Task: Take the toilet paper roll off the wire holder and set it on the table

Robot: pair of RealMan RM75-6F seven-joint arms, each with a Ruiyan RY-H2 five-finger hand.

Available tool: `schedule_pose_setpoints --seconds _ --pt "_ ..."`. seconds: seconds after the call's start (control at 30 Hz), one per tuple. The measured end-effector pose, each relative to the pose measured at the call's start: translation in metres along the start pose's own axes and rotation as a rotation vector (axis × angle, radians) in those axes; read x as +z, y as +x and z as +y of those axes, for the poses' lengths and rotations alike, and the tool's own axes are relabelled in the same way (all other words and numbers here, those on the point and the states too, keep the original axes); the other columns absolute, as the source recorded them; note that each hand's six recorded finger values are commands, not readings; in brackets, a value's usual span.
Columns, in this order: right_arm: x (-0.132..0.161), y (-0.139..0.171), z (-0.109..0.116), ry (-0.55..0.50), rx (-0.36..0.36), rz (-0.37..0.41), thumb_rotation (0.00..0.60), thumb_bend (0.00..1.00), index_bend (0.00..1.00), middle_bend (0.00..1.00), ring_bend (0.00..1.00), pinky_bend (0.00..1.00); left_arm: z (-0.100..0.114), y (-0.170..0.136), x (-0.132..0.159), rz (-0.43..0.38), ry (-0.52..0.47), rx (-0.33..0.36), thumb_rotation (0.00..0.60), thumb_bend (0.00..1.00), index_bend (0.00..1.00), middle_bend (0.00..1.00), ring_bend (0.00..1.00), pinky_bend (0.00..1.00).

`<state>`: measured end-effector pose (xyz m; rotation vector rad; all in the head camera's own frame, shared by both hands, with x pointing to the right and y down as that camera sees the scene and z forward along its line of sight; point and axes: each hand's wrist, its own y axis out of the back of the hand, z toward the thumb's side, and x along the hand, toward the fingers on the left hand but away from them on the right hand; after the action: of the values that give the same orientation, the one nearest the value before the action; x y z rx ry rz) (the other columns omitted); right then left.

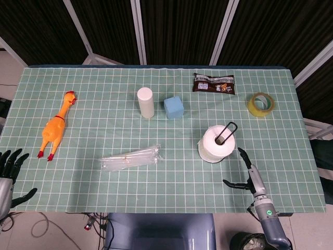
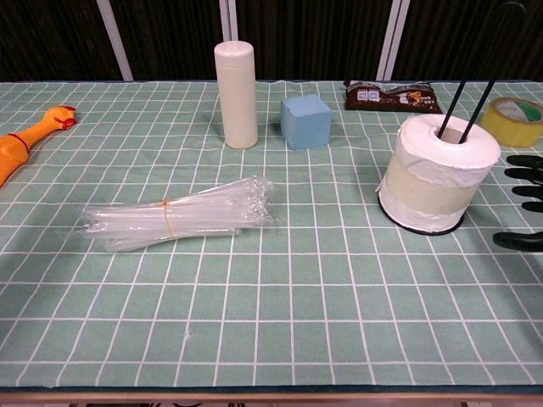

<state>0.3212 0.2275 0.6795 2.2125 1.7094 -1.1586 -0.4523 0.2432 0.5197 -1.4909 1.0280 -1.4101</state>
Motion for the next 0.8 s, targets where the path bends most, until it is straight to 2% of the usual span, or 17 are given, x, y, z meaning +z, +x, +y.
schedule_pose_setpoints --seconds 0.37,0.8 --pt "-0.001 -0.043 -0.024 -0.042 -0.055 -0.032 0.600 0.00 0.00 0.00 0.00 0.00 0.000 0.001 -0.002 0.009 0.002 0.000 0.600 0.04 0.14 0.04 0.00 0.00" --pt "-0.001 -0.075 -0.019 -0.081 -0.152 -0.063 0.600 0.00 0.00 0.00 0.00 0.00 0.000 0.001 -0.002 0.011 0.007 -0.002 0.600 0.04 0.14 0.04 0.00 0.00"
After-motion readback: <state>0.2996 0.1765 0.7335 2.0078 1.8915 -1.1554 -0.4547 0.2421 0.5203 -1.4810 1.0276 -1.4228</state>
